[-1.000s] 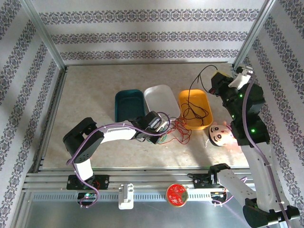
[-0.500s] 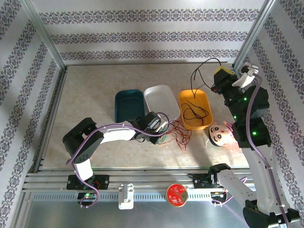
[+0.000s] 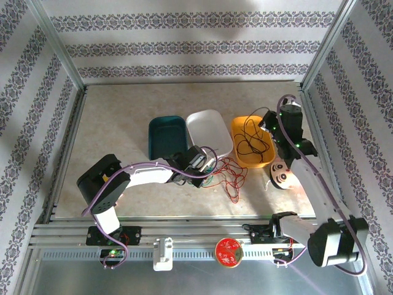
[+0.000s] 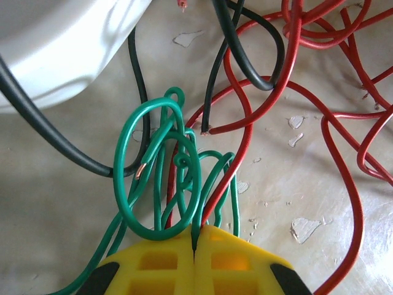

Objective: Untangle the cables

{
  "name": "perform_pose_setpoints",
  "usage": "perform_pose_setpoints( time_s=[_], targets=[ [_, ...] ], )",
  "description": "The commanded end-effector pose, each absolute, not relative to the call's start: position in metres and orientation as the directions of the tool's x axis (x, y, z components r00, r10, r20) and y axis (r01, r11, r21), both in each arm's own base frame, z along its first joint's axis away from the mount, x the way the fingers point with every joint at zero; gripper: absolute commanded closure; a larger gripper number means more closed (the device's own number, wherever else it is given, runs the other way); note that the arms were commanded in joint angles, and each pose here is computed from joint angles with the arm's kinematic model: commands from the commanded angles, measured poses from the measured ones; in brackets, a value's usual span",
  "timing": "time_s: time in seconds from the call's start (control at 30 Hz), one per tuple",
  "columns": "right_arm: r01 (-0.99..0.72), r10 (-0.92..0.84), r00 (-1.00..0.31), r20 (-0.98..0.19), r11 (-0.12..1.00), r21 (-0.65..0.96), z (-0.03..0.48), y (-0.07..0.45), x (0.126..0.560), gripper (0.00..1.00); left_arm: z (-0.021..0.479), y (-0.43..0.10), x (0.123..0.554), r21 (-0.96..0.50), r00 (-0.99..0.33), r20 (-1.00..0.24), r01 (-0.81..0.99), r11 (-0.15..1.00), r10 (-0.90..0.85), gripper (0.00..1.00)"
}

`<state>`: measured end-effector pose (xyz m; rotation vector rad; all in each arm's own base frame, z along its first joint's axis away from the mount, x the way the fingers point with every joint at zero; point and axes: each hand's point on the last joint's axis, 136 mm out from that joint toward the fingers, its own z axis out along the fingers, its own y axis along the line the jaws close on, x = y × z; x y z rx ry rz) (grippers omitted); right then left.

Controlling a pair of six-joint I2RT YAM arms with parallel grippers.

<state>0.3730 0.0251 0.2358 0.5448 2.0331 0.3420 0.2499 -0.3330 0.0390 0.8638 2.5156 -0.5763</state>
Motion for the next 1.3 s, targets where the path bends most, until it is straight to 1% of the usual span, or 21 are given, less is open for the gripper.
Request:
perform_pose_setpoints(
  time_s=[0.0,0.1,0.23,0.37,0.47,0.5,0.53,0.57,0.6,0.67,0.8,0.93,1.03,1.13,1.2,1.27],
  targets=[
    [0.340,0.562,-0.482,-0.672,0.827,0.448,0.190,0.016,0.374,1.00,0.044,-0.331,0.245,-0.234,-0.716,-0.510,0.649,0.724,0.477,1.00],
    [0.406,0.590,-0.537,-0.603,0.807,0.428,0.149,0.014,0.374,1.00,0.045,-0.332,0.246,-0.233,-0.715,-0.511,0.650,0.724,0.477,1.00],
    [0.463,0.616,-0.568,-0.545,0.787,0.407,0.112,0.012,0.375,1.00,0.047,-0.333,0.246,-0.234,-0.712,-0.515,0.652,0.722,0.477,1.00],
    [0.491,0.621,-0.608,-0.495,0.783,0.382,0.086,0.013,0.375,1.00,0.048,-0.333,0.246,-0.233,-0.712,-0.514,0.653,0.720,0.479,1.00],
    [0.506,0.623,-0.620,-0.477,0.782,0.364,0.074,0.013,0.372,0.97,0.050,-0.334,0.246,-0.234,-0.710,-0.518,0.655,0.719,0.478,1.00],
    [0.508,0.622,-0.623,-0.474,0.783,0.359,0.073,0.012,0.372,0.95,0.051,-0.334,0.247,-0.233,-0.709,-0.519,0.655,0.718,0.478,1.00],
    [0.506,0.619,-0.625,-0.475,0.785,0.357,0.074,0.012,0.372,0.88,0.052,-0.335,0.247,-0.234,-0.708,-0.521,0.656,0.718,0.477,1.00],
    [0.498,0.615,-0.626,-0.479,0.788,0.362,0.077,0.013,0.372,0.78,0.051,-0.335,0.247,-0.233,-0.708,-0.519,0.657,0.717,0.479,1.00],
    [0.487,0.610,-0.622,-0.492,0.793,0.367,0.084,0.013,0.373,0.70,0.052,-0.335,0.247,-0.233,-0.707,-0.521,0.657,0.717,0.478,1.00],
    [0.474,0.601,-0.602,-0.526,0.799,0.370,0.098,0.011,0.373,0.63,0.053,-0.336,0.248,-0.233,-0.706,-0.523,0.658,0.716,0.479,1.00],
    [0.466,0.579,-0.545,-0.607,0.811,0.355,0.132,0.001,0.365,0.56,0.055,-0.337,0.249,-0.229,-0.699,-0.530,0.663,0.713,0.480,1.00],
    [0.439,0.527,-0.520,-0.672,0.840,0.319,0.158,0.000,0.348,0.54,0.055,-0.338,0.251,-0.226,-0.695,-0.537,0.664,0.712,0.478,1.00],
    [0.314,0.463,-0.561,-0.687,0.886,0.340,0.171,0.027,0.335,0.54,0.055,-0.339,0.251,-0.232,-0.695,-0.542,0.664,0.711,0.472,1.00],
    [0.053,0.324,-0.675,-0.663,0.917,0.395,0.174,0.086,0.318,0.54,0.056,-0.340,0.250,-0.235,-0.692,-0.546,0.667,0.707,0.472,1.00],
    [-0.122,0.189,-0.760,-0.621,0.898,0.423,0.168,0.129,0.296,0.54,0.056,-0.340,0.250,-0.237,-0.691,-0.548,0.670,0.704,0.472,1.00],
    [-0.262,0.049,-0.819,-0.572,0.855,0.447,0.159,0.164,0.270,0.54,0.057,-0.339,0.249,-0.237,-0.689,-0.550,0.670,0.703,0.471,1.00]
  ],
)
